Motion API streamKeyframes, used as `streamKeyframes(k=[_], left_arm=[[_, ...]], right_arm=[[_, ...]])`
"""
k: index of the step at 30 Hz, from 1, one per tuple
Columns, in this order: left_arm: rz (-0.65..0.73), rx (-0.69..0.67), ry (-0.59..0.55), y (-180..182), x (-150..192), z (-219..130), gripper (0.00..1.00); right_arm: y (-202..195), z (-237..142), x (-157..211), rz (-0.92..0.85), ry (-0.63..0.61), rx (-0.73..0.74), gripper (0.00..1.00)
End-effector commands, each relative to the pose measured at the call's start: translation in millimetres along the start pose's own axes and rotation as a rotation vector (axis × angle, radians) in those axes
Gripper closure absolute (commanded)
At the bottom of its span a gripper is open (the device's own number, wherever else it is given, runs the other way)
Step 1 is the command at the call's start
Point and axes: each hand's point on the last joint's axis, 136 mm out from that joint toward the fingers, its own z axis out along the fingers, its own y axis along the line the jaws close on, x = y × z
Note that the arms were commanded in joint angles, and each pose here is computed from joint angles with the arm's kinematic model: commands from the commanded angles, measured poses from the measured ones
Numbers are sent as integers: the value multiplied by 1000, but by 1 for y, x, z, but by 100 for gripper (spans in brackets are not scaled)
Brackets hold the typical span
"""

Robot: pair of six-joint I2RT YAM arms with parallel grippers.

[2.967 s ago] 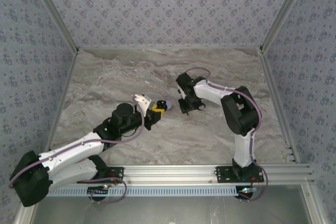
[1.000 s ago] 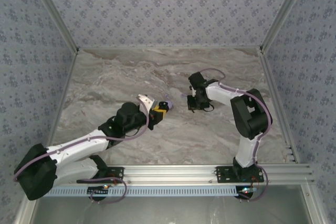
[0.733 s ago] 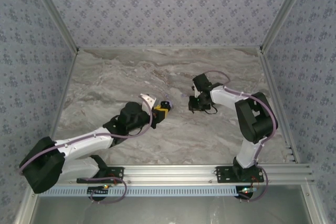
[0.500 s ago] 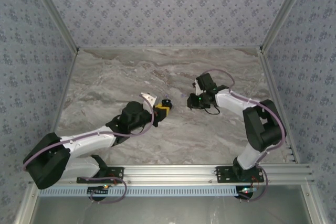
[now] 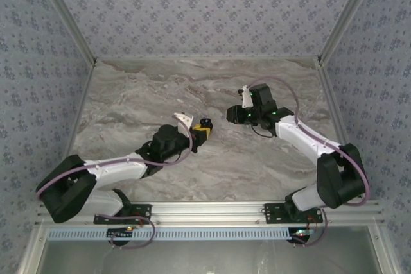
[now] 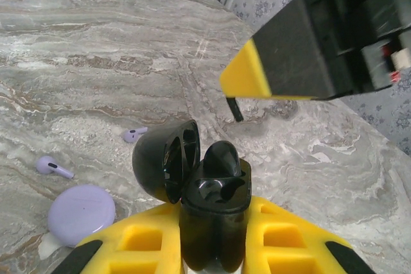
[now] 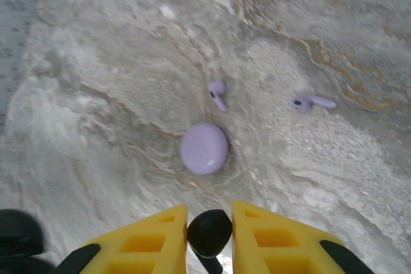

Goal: Insert wireless bluetooth earbuds into charging case

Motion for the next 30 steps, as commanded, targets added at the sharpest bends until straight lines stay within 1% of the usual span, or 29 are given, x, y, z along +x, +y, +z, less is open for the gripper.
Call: streamKeyframes(k=[1,9,17,30], left_arm=[[-6,27,-92,-10,-21,2,83],[-8,53,-122,-17,-25,7,83],[-16,73,-146,-23,-31,10,83],[-28,99,-182,-34,-44,12,83]], right_arm=[[26,-16,-12,-30,-55,-93,78],[65,-38,-24,-101,-111,-193,77],[97,-47,-26,-156,-130,-267,77],[120,-51,-25,-191,-141,-320,76]])
